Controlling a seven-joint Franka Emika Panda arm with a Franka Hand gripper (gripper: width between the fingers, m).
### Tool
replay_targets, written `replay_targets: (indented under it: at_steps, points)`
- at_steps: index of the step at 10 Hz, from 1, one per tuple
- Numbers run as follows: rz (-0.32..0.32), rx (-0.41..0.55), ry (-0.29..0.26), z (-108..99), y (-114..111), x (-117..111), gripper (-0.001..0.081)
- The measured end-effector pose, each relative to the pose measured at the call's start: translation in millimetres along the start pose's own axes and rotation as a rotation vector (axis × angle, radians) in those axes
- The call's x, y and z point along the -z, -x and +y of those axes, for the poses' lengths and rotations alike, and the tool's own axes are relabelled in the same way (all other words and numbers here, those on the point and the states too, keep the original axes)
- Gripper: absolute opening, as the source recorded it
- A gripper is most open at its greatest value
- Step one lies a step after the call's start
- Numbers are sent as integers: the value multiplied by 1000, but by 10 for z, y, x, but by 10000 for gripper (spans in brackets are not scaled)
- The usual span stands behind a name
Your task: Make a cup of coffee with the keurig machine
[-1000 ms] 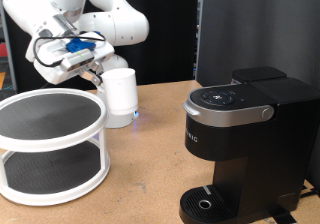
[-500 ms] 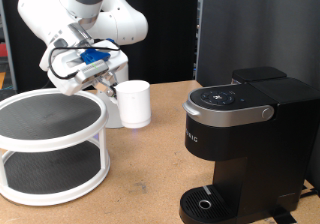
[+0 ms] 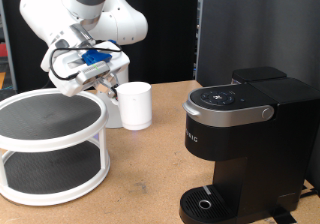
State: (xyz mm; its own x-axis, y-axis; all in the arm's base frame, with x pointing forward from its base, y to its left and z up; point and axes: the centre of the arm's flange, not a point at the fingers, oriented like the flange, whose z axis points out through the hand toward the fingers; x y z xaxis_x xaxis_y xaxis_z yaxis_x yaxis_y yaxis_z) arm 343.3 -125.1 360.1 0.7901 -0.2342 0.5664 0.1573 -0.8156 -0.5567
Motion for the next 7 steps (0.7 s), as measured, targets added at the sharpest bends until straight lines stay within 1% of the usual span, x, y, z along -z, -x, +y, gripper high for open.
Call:
replay_targets:
  at_steps: [3,5,7]
  points:
    - [20,3,36,-55,29,-214,75]
    - [20,12,37,-90,77,-356,75]
    - [16,14,26,-118,128,-455,75]
